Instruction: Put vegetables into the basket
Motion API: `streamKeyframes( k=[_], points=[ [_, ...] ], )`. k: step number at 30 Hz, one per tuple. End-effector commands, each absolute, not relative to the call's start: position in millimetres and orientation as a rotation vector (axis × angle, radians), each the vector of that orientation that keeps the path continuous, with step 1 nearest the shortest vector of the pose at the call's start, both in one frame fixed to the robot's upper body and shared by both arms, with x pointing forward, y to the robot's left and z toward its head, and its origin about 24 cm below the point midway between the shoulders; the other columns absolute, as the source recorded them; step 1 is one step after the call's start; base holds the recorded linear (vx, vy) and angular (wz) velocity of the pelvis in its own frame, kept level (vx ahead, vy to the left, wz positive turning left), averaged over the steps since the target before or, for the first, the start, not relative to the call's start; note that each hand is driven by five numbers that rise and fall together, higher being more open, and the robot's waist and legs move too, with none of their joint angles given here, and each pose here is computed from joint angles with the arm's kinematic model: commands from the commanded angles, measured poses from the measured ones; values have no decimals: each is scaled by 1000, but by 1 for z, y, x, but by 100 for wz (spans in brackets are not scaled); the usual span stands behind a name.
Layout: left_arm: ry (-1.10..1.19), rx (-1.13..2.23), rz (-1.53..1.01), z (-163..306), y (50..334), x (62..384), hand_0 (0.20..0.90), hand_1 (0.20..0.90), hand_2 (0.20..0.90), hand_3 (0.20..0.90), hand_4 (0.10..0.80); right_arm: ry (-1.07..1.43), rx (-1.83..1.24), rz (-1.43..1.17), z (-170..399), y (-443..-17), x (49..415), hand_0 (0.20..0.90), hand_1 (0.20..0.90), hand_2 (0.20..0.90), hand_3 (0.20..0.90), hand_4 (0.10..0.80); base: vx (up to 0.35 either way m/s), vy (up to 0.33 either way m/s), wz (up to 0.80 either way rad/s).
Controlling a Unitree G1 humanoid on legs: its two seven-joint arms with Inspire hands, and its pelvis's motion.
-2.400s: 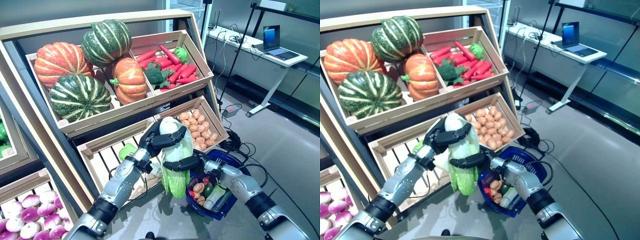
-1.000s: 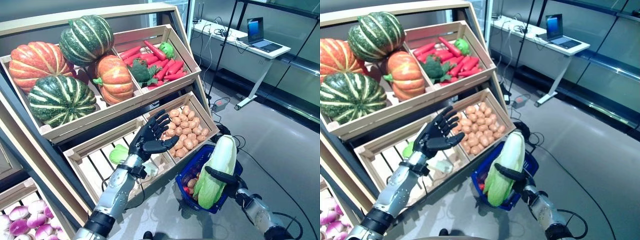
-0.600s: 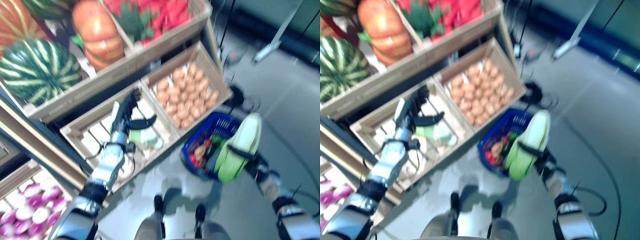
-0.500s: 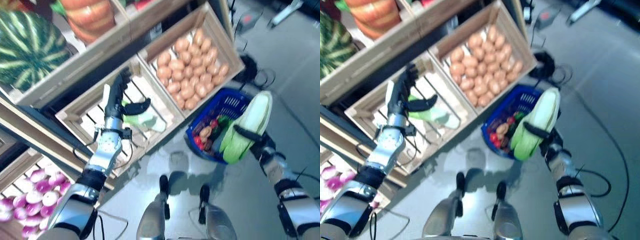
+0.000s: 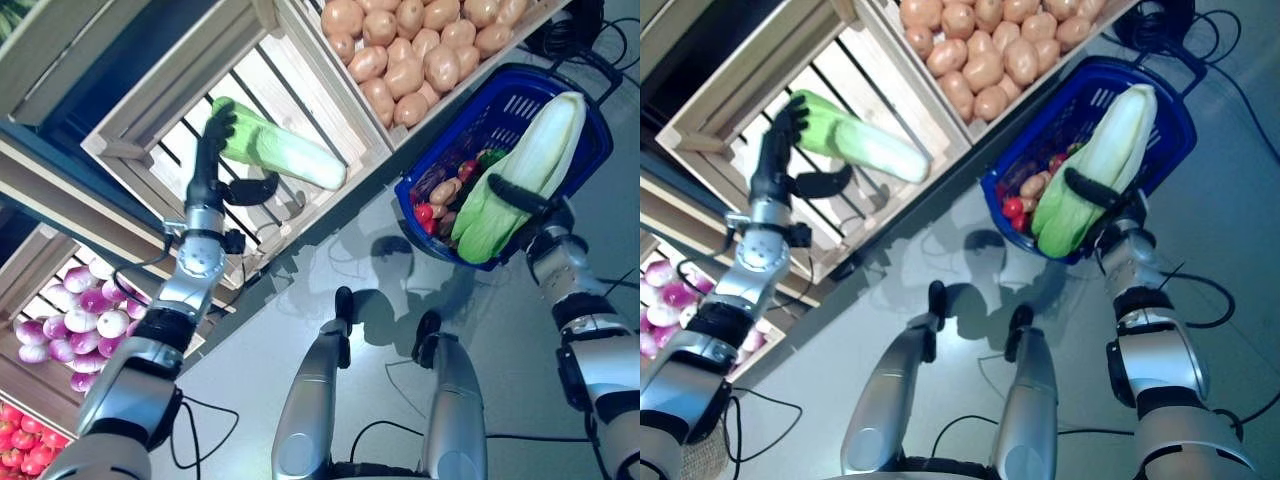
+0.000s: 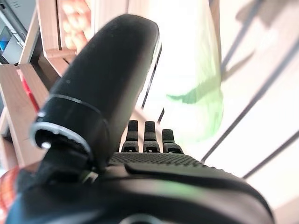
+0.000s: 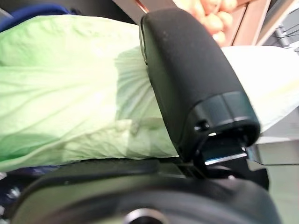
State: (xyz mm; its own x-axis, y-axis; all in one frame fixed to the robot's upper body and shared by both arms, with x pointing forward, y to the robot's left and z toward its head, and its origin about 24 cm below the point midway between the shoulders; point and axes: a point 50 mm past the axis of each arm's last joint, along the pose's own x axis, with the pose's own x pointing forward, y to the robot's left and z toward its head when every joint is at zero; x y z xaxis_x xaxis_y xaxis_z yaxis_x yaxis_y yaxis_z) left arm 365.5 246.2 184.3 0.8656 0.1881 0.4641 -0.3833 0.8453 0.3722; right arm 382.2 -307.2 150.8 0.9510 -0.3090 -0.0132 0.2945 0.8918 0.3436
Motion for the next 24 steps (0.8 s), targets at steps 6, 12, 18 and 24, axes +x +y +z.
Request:
streamKeyframes(
  k=[6, 12, 18, 24],
  points=[
    [-732, 648, 463, 258, 250, 359, 900, 900, 900, 900, 800, -277, 394, -415, 224, -321, 384, 900, 900, 900, 900, 800, -38, -33, -4],
    [-704, 942, 562, 262, 255, 364, 900, 900, 900, 900, 800, -230, 421, -448, 227, -322, 386, 900, 900, 900, 900, 800, -12, 24, -1],
    [-668, 1194, 606, 273, 260, 373, 900, 900, 900, 900, 800, -144, 402, -426, 215, -324, 387, 900, 900, 900, 900, 800, 25, 20, 2],
    [-625, 1287, 651, 277, 266, 376, 900, 900, 900, 900, 800, -156, 369, -397, 219, -321, 389, 900, 900, 900, 900, 800, 71, 57, 1]
  ],
)
